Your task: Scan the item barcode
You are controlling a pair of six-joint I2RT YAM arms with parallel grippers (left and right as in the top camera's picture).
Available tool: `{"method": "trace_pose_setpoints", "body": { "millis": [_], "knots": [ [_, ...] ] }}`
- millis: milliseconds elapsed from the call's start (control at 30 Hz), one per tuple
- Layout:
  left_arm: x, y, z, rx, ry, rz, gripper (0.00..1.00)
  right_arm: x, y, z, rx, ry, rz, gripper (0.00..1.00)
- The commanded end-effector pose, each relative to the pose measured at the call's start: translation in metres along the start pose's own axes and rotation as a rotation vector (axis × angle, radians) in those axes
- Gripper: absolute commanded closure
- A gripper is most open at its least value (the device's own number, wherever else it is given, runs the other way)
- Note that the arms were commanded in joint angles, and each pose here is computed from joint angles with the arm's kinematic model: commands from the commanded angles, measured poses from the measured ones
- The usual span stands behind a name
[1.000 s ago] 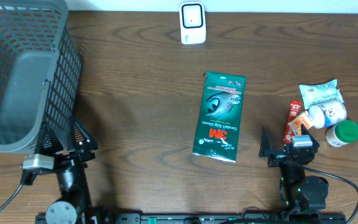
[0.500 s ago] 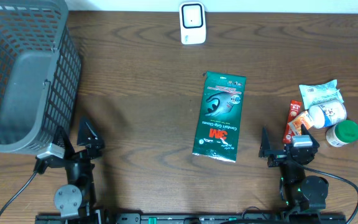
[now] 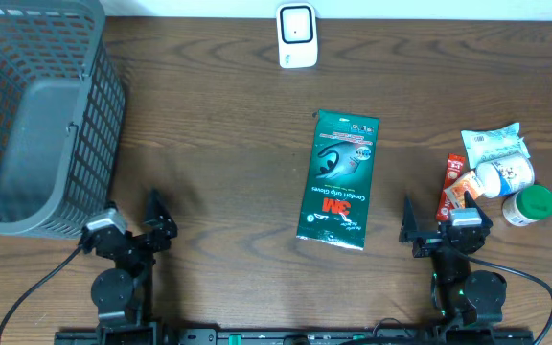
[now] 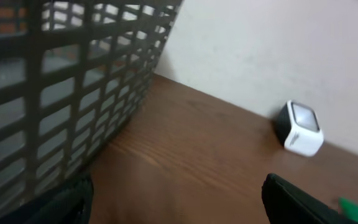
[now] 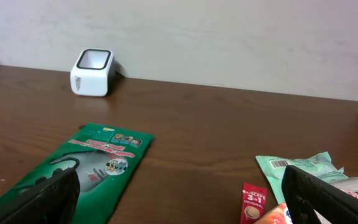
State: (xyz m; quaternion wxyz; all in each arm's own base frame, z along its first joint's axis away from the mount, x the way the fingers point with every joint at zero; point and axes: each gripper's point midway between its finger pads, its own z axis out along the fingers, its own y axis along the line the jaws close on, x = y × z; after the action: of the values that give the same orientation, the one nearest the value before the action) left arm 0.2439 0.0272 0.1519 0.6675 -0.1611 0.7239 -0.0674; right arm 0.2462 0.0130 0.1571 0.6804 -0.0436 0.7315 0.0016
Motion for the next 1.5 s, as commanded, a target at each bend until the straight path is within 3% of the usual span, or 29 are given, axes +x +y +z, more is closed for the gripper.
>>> {"method": "trace_pose_setpoints", "body": {
  "millis": [0, 1467],
  "knots": [
    [0.017, -0.0086, -0.0005, 0.065, 0.062, 0.223, 0.16, 0.0002, -0.0037, -0.0004, 0.016, -0.001, -0.008, 0.01],
    [0.018, -0.0116, -0.0006, 0.084, 0.065, 0.254, 0.16, 0.0002, -0.0037, -0.0004, 0.016, -0.001, -0.008, 0.01]
  ]
}}
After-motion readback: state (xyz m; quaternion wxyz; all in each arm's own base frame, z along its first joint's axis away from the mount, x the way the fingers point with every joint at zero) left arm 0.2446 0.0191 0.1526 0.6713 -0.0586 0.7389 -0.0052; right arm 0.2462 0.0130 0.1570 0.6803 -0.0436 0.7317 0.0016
